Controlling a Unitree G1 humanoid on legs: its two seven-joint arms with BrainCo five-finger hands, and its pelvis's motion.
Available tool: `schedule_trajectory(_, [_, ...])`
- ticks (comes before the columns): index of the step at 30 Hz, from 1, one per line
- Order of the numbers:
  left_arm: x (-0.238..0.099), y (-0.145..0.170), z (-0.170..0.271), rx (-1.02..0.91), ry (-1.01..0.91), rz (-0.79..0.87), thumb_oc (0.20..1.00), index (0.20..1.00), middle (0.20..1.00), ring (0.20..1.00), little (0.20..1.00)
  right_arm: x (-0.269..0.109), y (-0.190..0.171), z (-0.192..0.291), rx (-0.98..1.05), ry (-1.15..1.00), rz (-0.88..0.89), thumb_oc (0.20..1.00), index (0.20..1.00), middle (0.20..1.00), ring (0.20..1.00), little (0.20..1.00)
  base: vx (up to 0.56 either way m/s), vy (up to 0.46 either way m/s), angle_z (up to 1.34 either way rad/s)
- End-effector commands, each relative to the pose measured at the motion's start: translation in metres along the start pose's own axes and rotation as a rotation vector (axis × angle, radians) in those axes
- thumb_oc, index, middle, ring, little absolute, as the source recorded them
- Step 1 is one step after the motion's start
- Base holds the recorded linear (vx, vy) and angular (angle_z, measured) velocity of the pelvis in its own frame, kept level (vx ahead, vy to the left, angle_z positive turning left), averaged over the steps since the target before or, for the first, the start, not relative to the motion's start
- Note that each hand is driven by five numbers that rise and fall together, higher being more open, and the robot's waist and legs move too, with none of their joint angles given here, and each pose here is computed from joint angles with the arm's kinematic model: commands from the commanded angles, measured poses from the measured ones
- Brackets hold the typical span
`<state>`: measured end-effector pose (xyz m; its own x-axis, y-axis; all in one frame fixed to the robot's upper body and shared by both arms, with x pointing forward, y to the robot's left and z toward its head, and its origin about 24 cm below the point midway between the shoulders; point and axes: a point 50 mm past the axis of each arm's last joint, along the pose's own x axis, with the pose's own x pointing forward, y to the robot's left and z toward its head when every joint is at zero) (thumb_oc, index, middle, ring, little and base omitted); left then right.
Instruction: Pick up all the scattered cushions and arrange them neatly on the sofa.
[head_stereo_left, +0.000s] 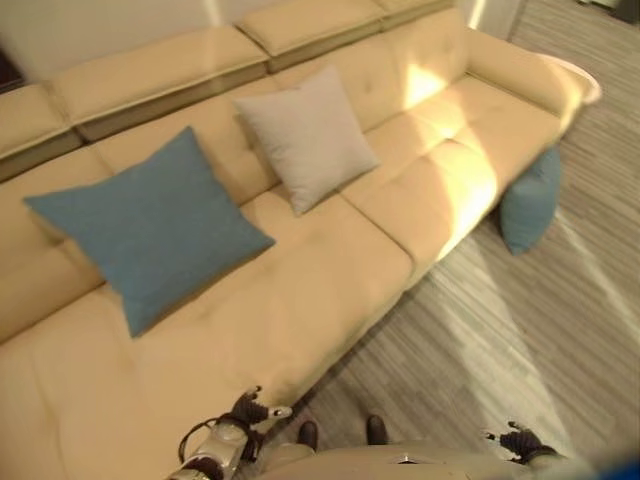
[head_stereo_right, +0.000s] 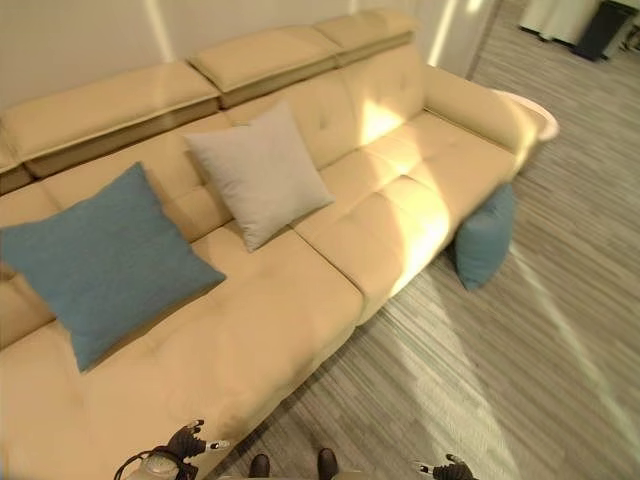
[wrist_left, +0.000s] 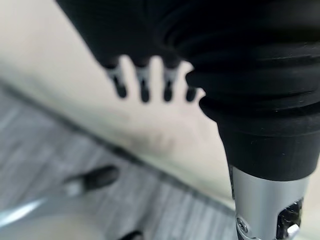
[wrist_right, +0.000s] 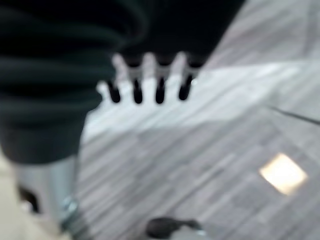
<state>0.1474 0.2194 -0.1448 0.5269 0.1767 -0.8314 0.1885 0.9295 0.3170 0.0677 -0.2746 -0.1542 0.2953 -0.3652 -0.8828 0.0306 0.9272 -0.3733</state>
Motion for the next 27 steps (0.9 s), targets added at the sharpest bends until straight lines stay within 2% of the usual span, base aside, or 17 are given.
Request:
schedule_trajectory(1, [0.001, 0.012, 0.002, 0.067, -0.008, 0.034, 1.0, 1.0, 1.0, 1.0, 1.0, 0.003, -0.007, 0.021, 0.035, -0.038, -0.032, 1.0, 1.0, 1.0, 1.0, 1.0, -0.12, 0.145, -1.14])
schedule_trajectory(6, [0.001, 0.027, -0.001, 0.052, -0.005, 0.075, 1.0, 1.0, 1.0, 1.0, 1.0, 0.004, 0.001, 0.033, 0.007, -0.062, -0.013, 1.0, 1.0, 1.0, 1.0, 1.0, -0.14, 0.114, -1.35])
schedule_trajectory(10, [0.0, 0.031, -0.004, 0.051, 0.005, 0.08, 1.0, 1.0, 1.0, 1.0, 1.0, 0.004, -0.007, 0.021, 0.035, -0.03, -0.037, 1.0, 1.0, 1.0, 1.0, 1.0, -0.12, 0.067, -0.78])
schedule_trajectory(16, [0.0, 0.027, -0.006, 0.022, 0.012, 0.075, 1.0, 1.0, 1.0, 1.0, 1.0, 0.004, -0.013, 0.019, 0.029, -0.022, -0.059, 1.0, 1.0, 1.0, 1.0, 1.0, -0.1, -0.044, -0.24])
schedule_trajectory(27, [0.001, 0.0, 0.003, 0.027, -0.009, 0.007, 1.0, 1.0, 1.0, 1.0, 1.0, 0.002, -0.009, 0.006, 0.071, -0.003, -0.05, 1.0, 1.0, 1.0, 1.0, 1.0, -0.07, -0.17, -0.22])
